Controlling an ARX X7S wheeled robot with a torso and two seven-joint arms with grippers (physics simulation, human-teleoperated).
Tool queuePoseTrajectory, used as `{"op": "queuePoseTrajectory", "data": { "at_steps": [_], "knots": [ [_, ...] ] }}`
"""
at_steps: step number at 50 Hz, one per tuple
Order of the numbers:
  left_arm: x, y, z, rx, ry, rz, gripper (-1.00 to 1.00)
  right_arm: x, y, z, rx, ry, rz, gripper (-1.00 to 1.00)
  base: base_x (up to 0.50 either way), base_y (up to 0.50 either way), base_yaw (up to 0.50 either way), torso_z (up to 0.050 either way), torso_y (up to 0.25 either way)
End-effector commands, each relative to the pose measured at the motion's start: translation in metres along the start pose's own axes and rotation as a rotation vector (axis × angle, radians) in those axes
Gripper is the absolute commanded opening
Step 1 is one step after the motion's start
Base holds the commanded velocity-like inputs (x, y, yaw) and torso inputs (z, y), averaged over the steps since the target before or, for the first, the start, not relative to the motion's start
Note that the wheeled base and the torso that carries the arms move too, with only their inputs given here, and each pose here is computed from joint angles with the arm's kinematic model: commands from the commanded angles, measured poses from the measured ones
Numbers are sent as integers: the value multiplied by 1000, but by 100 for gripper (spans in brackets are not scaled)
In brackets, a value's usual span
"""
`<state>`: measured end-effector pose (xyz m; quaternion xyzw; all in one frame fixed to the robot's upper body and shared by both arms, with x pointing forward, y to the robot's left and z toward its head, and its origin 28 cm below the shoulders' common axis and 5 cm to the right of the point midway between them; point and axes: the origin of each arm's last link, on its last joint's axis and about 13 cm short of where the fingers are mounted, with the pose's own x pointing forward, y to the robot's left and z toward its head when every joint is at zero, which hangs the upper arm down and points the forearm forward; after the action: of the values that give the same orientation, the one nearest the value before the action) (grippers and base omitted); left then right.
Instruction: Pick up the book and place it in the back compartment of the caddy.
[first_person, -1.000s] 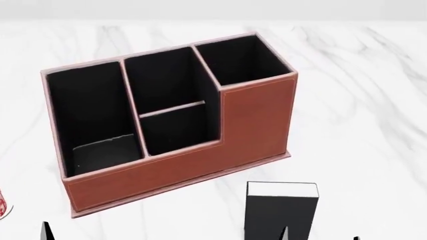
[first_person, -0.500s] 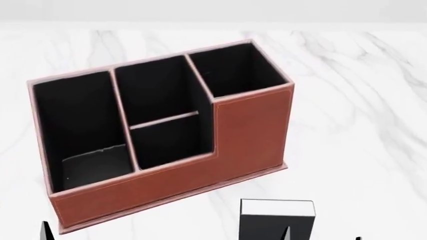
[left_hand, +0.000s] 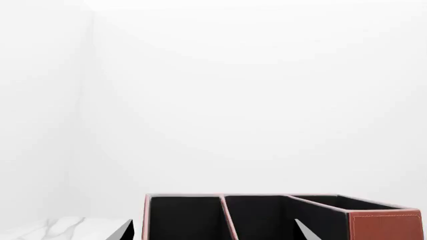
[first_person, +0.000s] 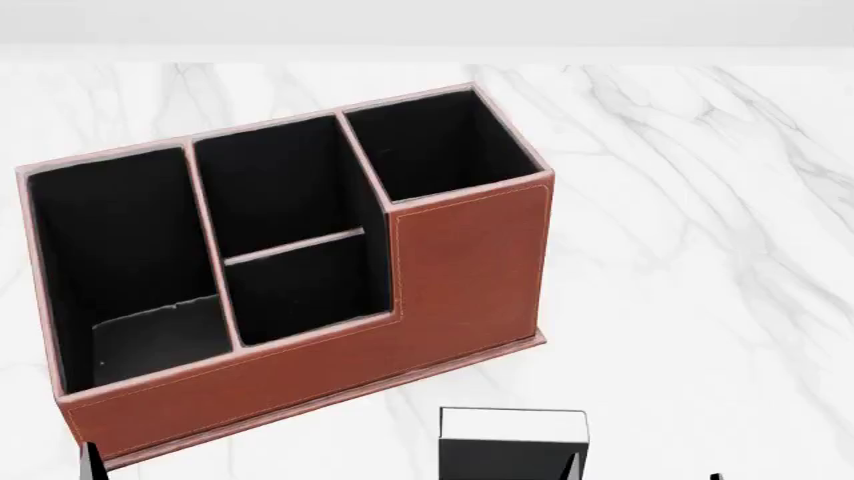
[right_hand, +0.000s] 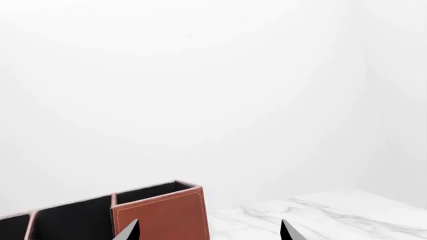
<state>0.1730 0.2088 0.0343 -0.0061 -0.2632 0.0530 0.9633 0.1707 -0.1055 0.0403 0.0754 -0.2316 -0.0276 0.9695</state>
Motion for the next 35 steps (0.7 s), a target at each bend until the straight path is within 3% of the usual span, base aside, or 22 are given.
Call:
{"op": "queuePoseTrajectory", "data": {
  "at_steps": [1, 35],
  "knots": [
    [0, 0, 1, 0, 0, 1, 100, 0, 0, 0, -1, 1, 2, 100, 0, -125, 0, 0, 0],
    [0, 0, 0, 1, 0, 2, 100, -1, 1, -1, -22, -7, 18, 100, 12, -29, 0, 0, 0]
  ]
}}
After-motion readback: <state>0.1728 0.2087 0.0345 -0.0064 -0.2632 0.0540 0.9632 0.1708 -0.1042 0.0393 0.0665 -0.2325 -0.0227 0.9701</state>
